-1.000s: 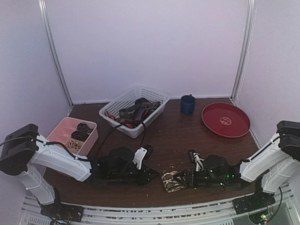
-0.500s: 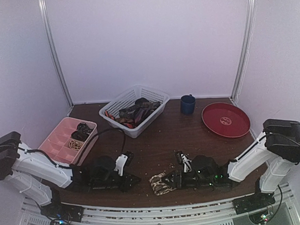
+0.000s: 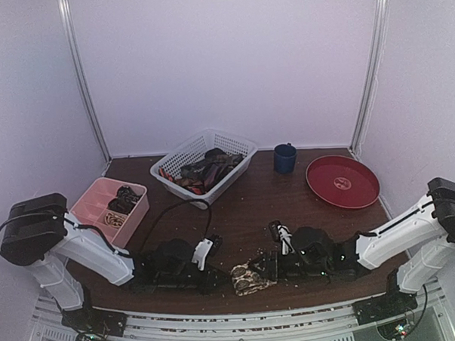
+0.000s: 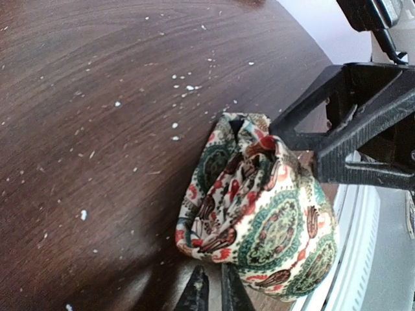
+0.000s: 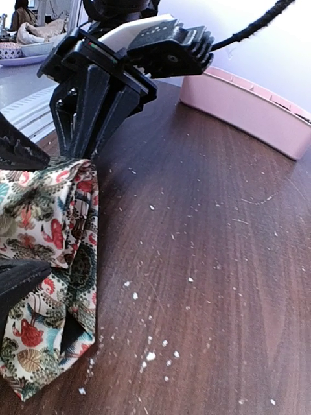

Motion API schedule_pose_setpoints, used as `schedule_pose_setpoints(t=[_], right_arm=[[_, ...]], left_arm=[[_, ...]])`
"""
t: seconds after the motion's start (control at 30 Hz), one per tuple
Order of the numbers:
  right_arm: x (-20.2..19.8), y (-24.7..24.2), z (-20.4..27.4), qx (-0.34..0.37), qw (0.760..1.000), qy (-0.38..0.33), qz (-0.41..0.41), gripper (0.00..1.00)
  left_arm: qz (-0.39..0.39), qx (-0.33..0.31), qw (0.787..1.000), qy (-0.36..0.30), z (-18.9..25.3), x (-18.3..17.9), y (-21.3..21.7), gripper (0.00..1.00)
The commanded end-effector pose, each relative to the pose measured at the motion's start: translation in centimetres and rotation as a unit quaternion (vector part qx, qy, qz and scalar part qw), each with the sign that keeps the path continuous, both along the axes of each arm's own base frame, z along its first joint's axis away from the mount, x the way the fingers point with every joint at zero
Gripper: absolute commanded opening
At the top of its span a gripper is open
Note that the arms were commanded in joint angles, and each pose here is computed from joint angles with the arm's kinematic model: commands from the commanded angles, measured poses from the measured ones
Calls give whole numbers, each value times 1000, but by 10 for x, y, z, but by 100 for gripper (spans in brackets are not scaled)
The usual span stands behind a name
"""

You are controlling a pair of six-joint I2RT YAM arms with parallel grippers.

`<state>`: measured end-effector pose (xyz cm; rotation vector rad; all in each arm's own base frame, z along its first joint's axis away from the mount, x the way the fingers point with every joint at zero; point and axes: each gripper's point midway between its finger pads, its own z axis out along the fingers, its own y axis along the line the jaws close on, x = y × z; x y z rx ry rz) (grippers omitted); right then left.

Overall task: Roll the ties
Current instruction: Fold the tie at the center of the board.

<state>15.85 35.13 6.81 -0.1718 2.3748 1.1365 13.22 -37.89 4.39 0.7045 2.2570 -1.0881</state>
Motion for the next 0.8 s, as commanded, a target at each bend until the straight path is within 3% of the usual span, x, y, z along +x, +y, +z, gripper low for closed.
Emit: schedule_pose_setpoints(t=[0.0, 0.33, 0.77], right_arm=[[6, -12, 4, -45, 999, -23, -14, 48], [-5, -7, 22, -100, 993, -68, -9, 45], [-21, 11, -9, -175, 981, -77, 39, 46]], left_arm=[[-15, -42, 999, -3, 17, -3, -19, 10], [-13, -42, 999, -4, 17, -2, -21, 10], [-5, -36, 999, -7, 17, 1, -19, 10]])
